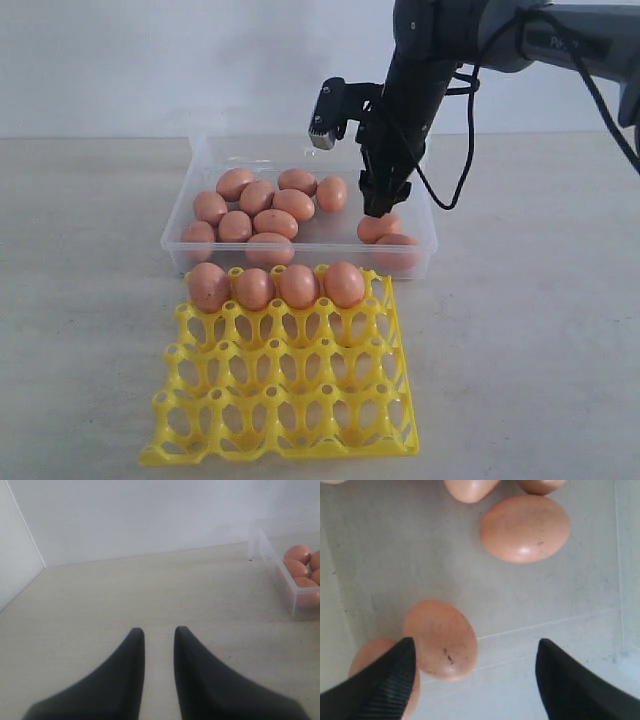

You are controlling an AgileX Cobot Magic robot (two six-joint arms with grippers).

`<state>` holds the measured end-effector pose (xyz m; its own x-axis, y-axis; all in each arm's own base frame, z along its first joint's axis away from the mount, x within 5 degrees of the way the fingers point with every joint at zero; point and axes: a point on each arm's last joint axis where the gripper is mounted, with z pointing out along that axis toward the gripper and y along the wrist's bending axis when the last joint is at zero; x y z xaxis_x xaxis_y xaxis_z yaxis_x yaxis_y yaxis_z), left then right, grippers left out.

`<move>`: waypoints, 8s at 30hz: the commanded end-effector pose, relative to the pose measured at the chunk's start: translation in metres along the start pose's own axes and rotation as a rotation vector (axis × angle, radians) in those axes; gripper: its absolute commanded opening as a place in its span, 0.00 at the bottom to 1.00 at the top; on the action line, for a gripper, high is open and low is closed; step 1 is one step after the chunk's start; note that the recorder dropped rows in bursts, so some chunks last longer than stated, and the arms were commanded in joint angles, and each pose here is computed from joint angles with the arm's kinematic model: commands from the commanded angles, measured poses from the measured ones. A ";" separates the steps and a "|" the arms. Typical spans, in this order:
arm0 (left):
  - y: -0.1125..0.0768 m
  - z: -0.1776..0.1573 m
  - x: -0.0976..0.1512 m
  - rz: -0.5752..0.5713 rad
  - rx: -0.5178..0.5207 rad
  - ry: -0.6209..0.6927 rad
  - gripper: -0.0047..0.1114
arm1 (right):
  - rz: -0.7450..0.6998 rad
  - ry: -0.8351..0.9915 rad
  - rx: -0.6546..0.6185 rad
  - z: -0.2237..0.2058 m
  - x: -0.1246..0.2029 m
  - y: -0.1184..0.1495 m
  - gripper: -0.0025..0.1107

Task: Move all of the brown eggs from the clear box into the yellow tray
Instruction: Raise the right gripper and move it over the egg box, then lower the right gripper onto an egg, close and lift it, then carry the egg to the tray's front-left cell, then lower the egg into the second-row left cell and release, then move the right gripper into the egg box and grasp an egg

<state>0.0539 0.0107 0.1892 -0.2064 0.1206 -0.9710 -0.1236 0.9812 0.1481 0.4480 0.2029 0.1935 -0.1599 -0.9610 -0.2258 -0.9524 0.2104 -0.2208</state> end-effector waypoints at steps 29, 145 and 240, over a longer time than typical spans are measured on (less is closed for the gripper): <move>0.000 0.000 0.001 -0.004 -0.001 0.001 0.23 | 0.461 -0.075 0.092 0.053 -0.001 -0.009 0.37; 0.000 0.000 0.001 -0.004 -0.001 0.001 0.23 | 0.370 -0.667 -0.146 0.026 -0.075 0.206 0.20; 0.000 0.000 0.001 -0.004 -0.001 0.001 0.23 | 1.299 -0.400 0.104 0.077 -0.010 0.006 0.02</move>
<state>0.0539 0.0107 0.1892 -0.2064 0.1206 -0.9710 -0.1236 0.9812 0.1481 0.4614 0.2307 0.1200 -0.8167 0.0404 -0.5756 -0.1576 0.9440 0.2898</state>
